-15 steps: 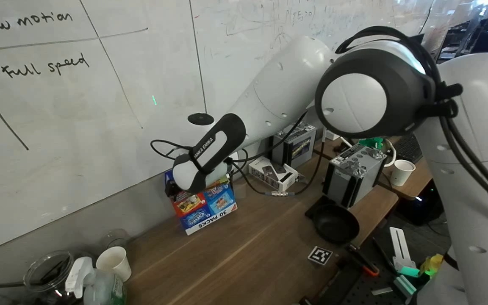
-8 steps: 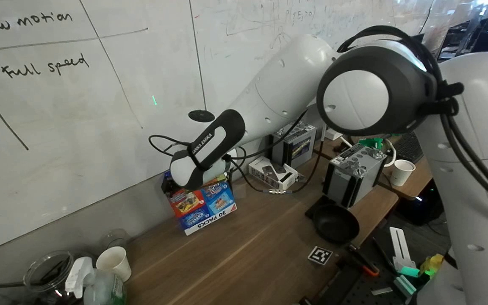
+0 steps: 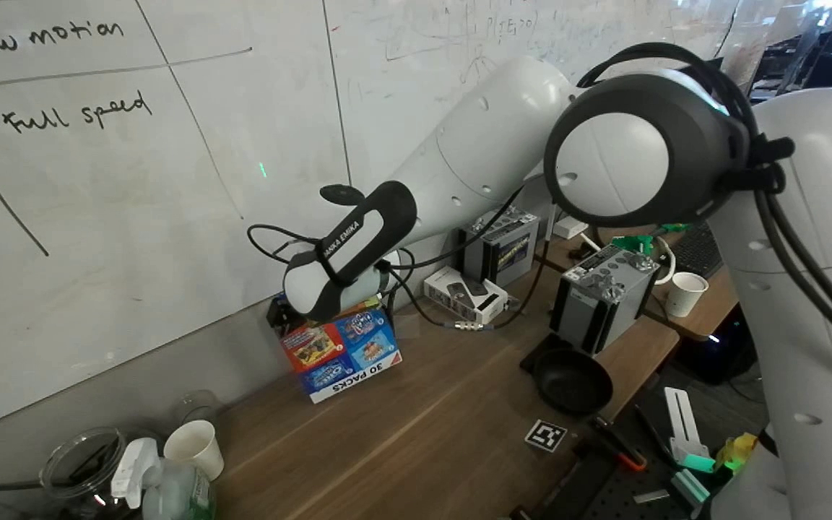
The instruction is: Put the ropes in the box
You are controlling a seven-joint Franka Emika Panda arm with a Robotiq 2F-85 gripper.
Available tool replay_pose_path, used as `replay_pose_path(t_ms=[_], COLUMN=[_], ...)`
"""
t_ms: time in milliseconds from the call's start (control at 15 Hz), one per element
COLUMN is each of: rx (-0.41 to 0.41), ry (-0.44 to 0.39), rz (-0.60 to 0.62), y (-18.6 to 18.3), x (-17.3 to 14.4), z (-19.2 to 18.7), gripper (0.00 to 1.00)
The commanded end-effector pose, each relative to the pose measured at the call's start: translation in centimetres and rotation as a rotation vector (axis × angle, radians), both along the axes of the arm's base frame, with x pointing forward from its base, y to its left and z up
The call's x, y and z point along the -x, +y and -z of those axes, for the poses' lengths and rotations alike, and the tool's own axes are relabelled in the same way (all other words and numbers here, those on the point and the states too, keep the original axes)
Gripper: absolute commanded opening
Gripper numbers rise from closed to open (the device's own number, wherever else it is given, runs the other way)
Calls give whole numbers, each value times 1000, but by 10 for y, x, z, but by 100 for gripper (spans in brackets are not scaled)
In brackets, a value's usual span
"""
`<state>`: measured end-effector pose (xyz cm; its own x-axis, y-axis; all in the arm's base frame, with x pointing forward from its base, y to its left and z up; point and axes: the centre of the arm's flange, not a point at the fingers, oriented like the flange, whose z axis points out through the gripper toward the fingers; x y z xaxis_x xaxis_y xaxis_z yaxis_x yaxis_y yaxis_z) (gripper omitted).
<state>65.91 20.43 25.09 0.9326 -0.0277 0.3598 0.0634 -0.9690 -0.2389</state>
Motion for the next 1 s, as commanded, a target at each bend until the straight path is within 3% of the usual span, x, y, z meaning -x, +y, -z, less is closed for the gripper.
replay_pose_path(t_ms=[0,467,667,933], rx=[-30,-3,158,392], ry=[-47,-50,59,147], rz=[-29,-54,-93,-75], y=[10,22,3,-66], x=[-12,-21,-11,19], z=[-10,-10,-26,-78], gripper=[100,100,100,100])
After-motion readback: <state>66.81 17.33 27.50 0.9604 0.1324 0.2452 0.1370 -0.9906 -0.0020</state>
